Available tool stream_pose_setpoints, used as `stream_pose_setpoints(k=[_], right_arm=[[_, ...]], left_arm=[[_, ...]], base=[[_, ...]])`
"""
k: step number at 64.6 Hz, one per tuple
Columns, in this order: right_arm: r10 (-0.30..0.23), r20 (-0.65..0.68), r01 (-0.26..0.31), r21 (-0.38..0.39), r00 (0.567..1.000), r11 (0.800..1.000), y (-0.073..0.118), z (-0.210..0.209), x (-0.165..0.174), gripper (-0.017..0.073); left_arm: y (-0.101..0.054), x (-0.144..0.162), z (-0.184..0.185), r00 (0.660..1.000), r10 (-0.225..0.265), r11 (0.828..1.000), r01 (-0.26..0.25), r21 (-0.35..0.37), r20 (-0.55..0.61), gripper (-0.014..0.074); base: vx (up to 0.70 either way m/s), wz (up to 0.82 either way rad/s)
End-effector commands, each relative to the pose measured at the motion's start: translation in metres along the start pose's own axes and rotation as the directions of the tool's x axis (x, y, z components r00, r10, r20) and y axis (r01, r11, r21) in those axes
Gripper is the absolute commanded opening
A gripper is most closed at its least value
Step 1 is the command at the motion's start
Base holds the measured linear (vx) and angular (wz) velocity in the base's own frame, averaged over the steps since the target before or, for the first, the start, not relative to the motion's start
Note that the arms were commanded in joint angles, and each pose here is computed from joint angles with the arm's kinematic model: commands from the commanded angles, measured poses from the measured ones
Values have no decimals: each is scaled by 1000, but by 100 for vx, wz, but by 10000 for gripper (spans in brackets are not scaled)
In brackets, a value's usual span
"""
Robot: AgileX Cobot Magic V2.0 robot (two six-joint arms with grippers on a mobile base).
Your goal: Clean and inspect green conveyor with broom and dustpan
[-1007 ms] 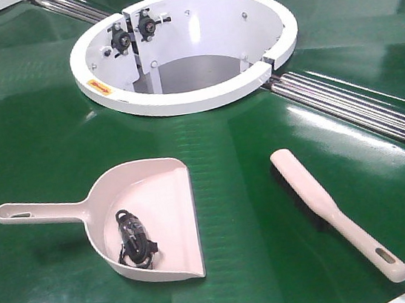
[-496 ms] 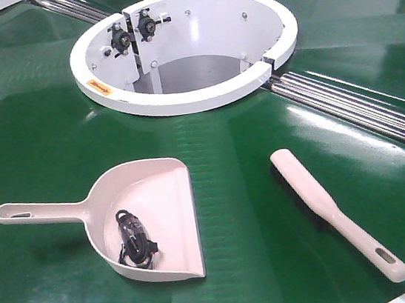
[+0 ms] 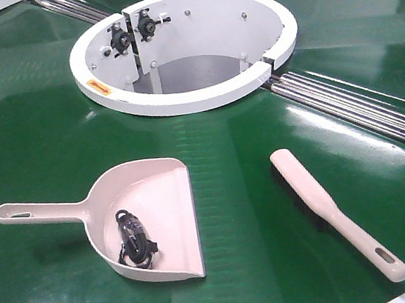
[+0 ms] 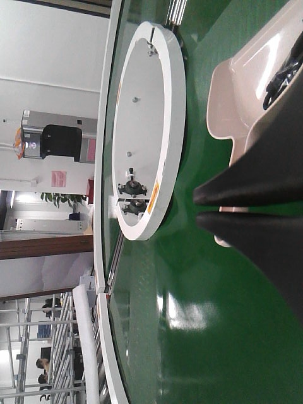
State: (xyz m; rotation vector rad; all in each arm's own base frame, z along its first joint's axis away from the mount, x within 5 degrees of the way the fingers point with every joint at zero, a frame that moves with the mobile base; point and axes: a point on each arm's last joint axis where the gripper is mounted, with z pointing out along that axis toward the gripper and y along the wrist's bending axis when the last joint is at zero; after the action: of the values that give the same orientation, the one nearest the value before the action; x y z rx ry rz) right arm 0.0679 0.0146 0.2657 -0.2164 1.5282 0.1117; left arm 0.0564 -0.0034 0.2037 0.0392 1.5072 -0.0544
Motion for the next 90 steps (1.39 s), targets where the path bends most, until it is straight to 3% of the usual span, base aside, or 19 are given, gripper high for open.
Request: stream_pose_setpoints(k=[1, 9, 13, 26, 34, 90], right_arm=[[-29, 73, 22, 90, 997, 996, -7, 0, -13, -8], [-34, 64, 20, 215, 997, 976, -15, 0, 1, -8], [-39, 65, 22, 239, 997, 971, -16, 0, 13, -8], [-51, 109, 24, 243, 993, 970, -10, -14, 50, -8], [-5, 70, -13, 243, 998, 970, -9, -17, 59, -8], [13, 21, -17, 245, 1000, 969, -9, -17, 64, -8]], left_arm=[[0, -3, -1, 997, -15, 1000, 15, -1, 70, -6], [0, -3, -1, 997, -15, 1000, 15, -1, 70, -6], [0, -3, -1, 997, -15, 1000, 15, -1, 70, -6], [0, -3, -1, 997, -15, 1000, 15, -1, 70, -6], [0, -3, -1, 997, -14, 1000, 14, -1, 70, -6], [0, -3, -1, 997, -14, 1000, 14, -1, 70, -6]], base=[[0, 0], [0, 0], [0, 0], [0, 0], [0, 0], [0, 0]])
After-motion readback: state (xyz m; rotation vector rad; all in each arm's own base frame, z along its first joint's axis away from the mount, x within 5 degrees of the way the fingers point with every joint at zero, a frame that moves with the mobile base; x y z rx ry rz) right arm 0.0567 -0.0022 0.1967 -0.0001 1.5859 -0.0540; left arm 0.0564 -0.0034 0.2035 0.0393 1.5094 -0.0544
